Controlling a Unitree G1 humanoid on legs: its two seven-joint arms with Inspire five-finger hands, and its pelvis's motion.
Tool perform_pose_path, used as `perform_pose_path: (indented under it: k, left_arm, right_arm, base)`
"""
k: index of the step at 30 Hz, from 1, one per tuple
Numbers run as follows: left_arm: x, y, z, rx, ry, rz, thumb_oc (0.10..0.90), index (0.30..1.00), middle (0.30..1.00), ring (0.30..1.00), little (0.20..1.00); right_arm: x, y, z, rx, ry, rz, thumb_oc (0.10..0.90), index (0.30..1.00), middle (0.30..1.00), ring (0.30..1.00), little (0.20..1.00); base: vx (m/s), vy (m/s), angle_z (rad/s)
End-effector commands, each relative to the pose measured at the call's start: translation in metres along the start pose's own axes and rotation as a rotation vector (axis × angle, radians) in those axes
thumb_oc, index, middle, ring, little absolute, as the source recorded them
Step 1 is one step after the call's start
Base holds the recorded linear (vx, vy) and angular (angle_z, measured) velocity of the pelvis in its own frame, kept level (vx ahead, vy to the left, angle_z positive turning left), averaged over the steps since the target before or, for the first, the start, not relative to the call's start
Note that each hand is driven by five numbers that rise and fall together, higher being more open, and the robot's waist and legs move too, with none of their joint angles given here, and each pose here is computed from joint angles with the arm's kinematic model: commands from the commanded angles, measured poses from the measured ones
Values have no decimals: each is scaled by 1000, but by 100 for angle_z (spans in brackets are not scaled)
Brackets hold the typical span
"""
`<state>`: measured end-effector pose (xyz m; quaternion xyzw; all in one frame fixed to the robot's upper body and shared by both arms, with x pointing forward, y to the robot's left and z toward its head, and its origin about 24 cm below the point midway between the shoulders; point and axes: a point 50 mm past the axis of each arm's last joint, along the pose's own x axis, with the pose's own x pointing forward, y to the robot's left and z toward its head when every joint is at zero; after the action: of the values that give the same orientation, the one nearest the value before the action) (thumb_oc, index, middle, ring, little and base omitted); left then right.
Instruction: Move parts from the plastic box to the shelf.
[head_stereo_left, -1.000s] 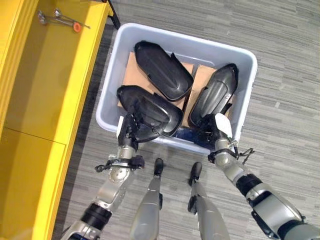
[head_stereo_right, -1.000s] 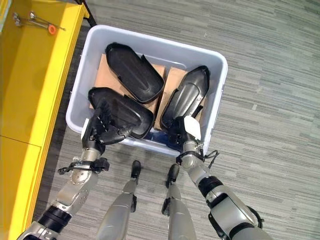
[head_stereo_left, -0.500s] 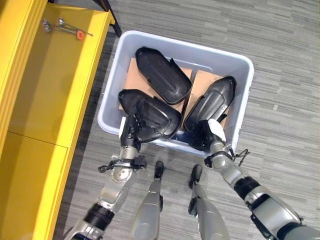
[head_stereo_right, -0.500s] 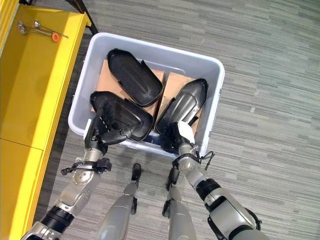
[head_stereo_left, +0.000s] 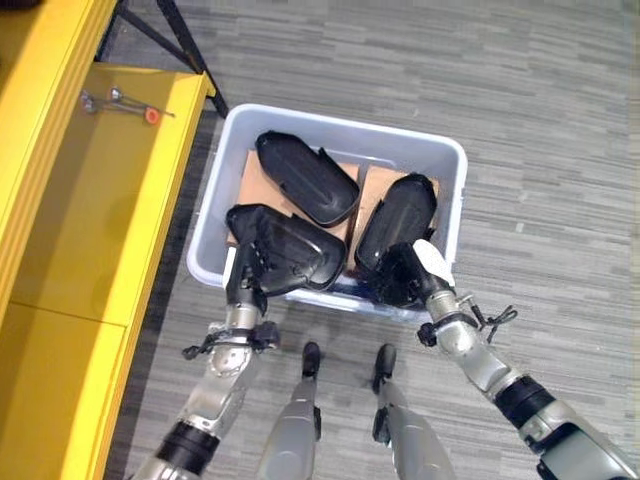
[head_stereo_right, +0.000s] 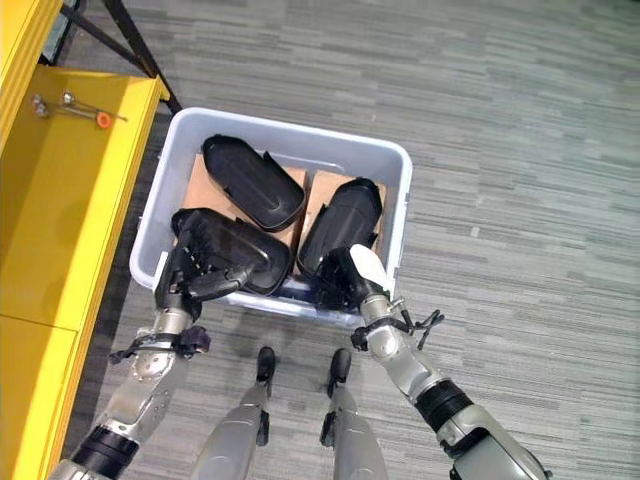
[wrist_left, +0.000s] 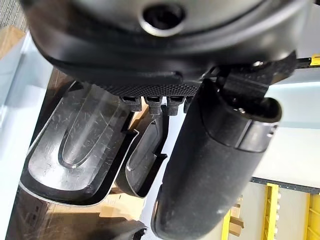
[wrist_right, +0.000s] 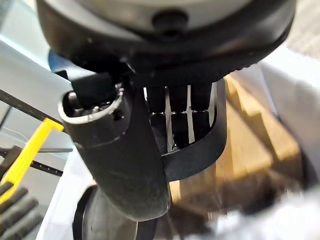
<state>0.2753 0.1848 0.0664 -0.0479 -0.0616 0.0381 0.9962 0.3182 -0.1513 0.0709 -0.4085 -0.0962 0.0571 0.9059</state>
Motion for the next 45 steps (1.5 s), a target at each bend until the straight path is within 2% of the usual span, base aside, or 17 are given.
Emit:
perform_pose_path:
  k: [1, 11, 25, 35, 45]
  left_arm:
    - [3, 0, 23, 46, -132, -66, 900, 1000, 1000, 1000, 1000]
    - [-14, 25, 6, 101, -50, -15, 900, 1000, 1000, 1000, 1000]
    - [-30, 38, -9, 124, 25, 27, 900, 1000, 1000, 1000, 1000]
    - [-40, 49, -14, 119, 55, 83, 900, 1000, 1000, 1000, 1000]
    - [-52, 49, -28, 79, 126, 97, 900, 1000, 1000, 1000, 1000]
  right_arm:
    - [3, -10, 29, 30, -180, -92, 400, 300, 300, 300, 300]
    - [-11, -42, 53, -65, -364, -113, 400, 300, 300, 300, 300]
    - [-27, -60, 81, -42, -517, -130, 400, 300, 300, 300, 300]
    - [-29, -61, 86, -23, -540, -114, 400, 300, 300, 300, 300]
    - [-32, -63, 77, -20, -505, -108, 400, 300, 300, 300, 300]
  base:
    - [0, 0, 0]
    - [57, -16, -4]
    - [28, -8, 0]
    - [11, -58, 0]
    - [-18, -99, 10]
